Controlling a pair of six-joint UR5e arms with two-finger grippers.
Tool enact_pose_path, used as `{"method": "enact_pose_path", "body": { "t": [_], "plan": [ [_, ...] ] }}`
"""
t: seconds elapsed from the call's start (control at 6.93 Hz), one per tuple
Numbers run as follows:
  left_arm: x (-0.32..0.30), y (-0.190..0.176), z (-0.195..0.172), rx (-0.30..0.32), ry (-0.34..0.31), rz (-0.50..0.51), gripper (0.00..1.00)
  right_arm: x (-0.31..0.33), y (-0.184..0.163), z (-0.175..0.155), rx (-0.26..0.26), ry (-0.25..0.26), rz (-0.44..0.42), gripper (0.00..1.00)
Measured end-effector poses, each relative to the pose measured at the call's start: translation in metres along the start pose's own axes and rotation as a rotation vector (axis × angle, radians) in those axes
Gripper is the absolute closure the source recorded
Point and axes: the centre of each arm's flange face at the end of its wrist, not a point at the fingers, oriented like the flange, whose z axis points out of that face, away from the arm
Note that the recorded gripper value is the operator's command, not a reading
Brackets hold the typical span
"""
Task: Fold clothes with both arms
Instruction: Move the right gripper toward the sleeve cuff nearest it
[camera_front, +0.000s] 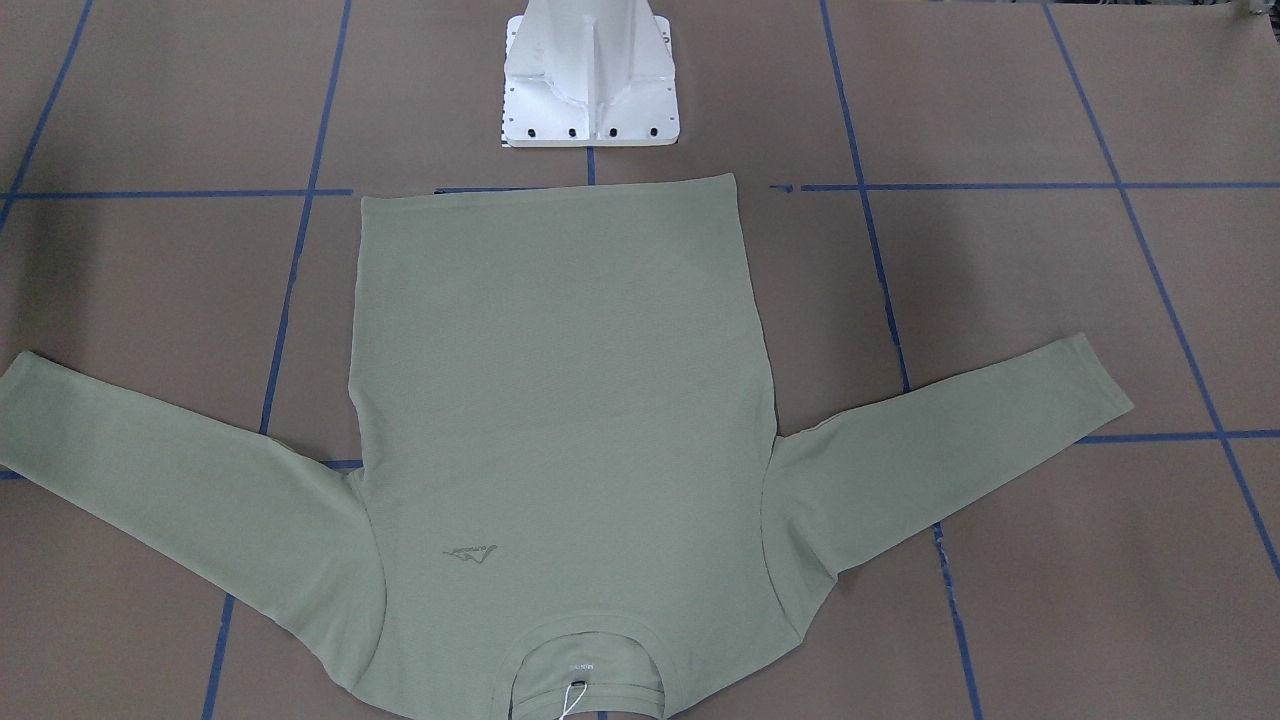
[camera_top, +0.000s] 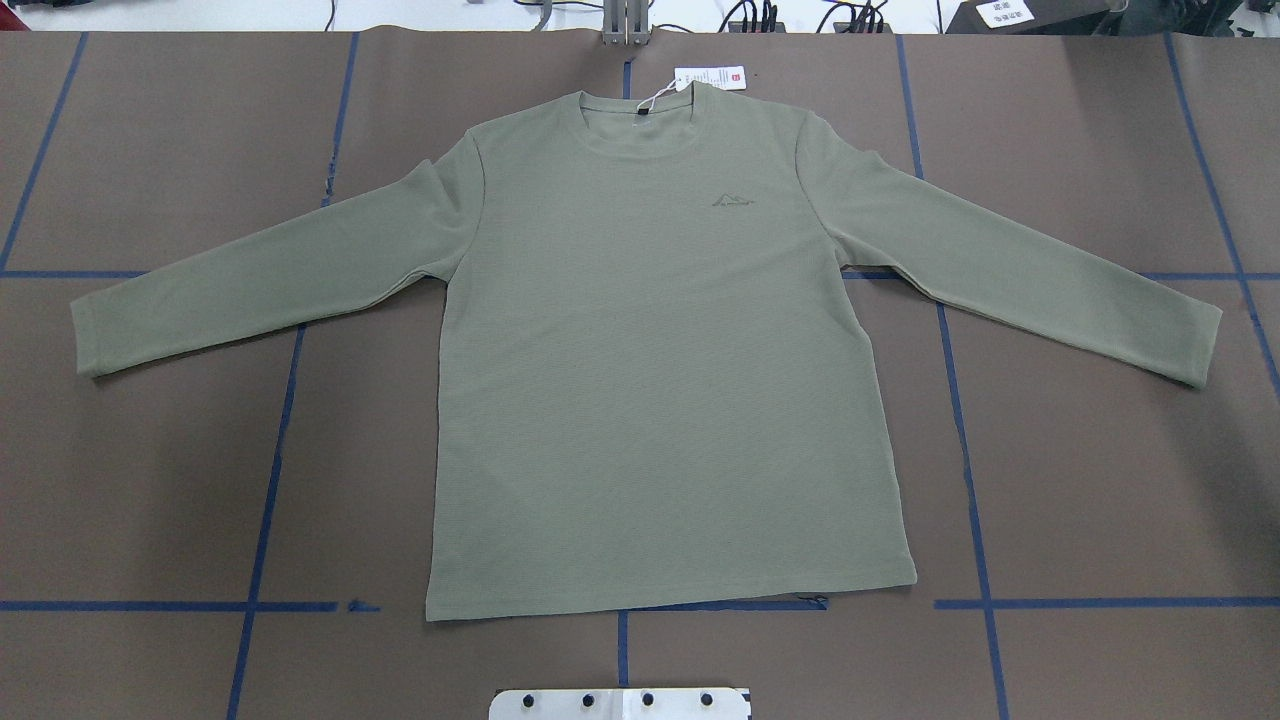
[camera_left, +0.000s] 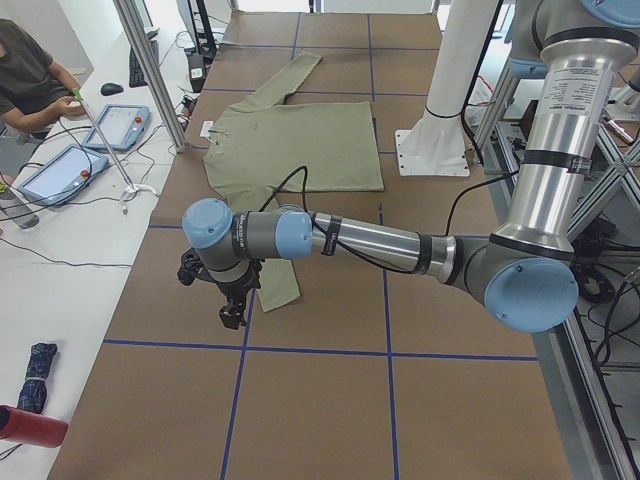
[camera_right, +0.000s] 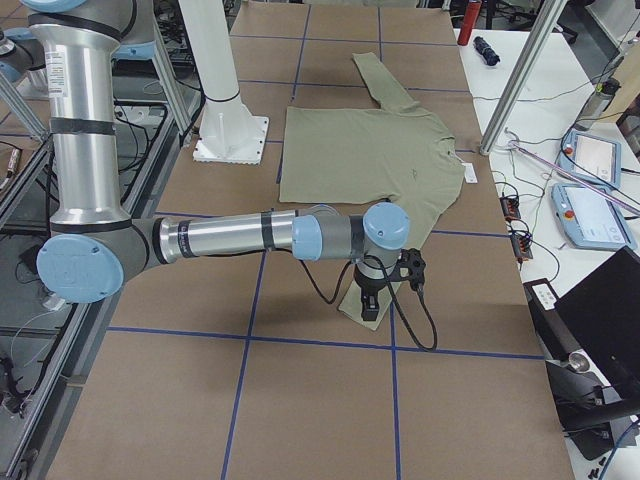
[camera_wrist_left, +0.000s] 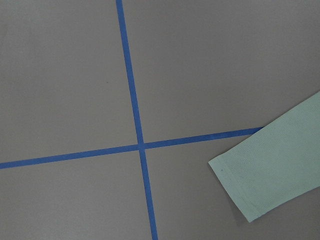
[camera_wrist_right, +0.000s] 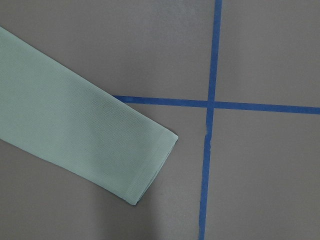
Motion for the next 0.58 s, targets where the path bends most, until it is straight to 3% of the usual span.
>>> {"method": "enact_pose_path", "body": {
  "t": [0.58],
  "plan": [
    [0.032,0.001,-0.027,0.055,-0.026,0.085,0.0,-0.01,0.001,0.003,-0.006,0.007,-0.031,0.0]
  ]
}}
